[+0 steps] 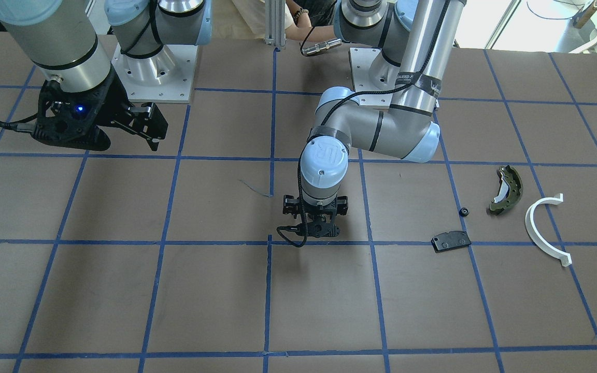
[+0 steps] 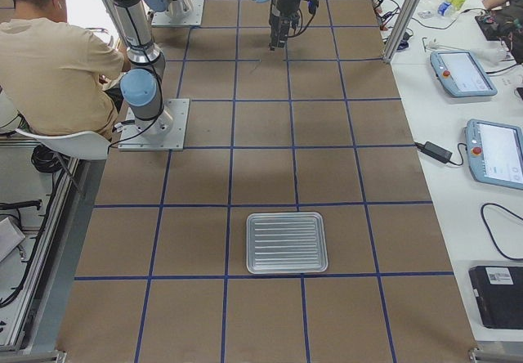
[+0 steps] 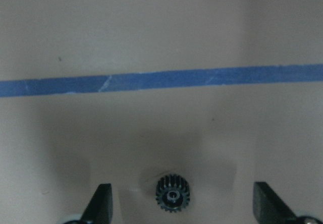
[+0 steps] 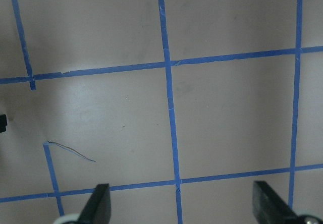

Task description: Place bearing gear from tray to pile

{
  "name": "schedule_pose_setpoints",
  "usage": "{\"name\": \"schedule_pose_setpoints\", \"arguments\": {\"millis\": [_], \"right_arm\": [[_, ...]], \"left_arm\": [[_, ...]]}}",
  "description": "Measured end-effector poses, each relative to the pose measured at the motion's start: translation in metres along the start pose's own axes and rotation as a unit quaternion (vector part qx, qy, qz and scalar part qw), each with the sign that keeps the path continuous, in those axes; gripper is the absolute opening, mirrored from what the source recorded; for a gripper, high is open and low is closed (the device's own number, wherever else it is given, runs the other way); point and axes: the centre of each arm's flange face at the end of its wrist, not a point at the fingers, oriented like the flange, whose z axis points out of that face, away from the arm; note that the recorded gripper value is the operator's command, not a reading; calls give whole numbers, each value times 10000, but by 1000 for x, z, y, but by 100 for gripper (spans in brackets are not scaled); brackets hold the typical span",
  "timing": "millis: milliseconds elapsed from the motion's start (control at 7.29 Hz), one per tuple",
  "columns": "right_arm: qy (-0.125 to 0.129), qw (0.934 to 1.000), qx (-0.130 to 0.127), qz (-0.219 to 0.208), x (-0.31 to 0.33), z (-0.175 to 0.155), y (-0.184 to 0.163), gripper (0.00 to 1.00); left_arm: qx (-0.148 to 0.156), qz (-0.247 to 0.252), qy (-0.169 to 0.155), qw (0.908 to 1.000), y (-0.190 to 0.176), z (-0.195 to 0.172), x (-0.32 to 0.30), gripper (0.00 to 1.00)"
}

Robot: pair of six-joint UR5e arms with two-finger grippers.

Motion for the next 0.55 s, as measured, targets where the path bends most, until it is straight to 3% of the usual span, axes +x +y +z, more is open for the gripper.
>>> {"name": "schedule_pose_setpoints", "arguments": {"millis": [549], "right_arm": [[-23, 9998, 190, -22, 3, -16, 21, 100]], "left_arm": [[29, -70, 35, 10000, -4, -4, -2, 0]]}}
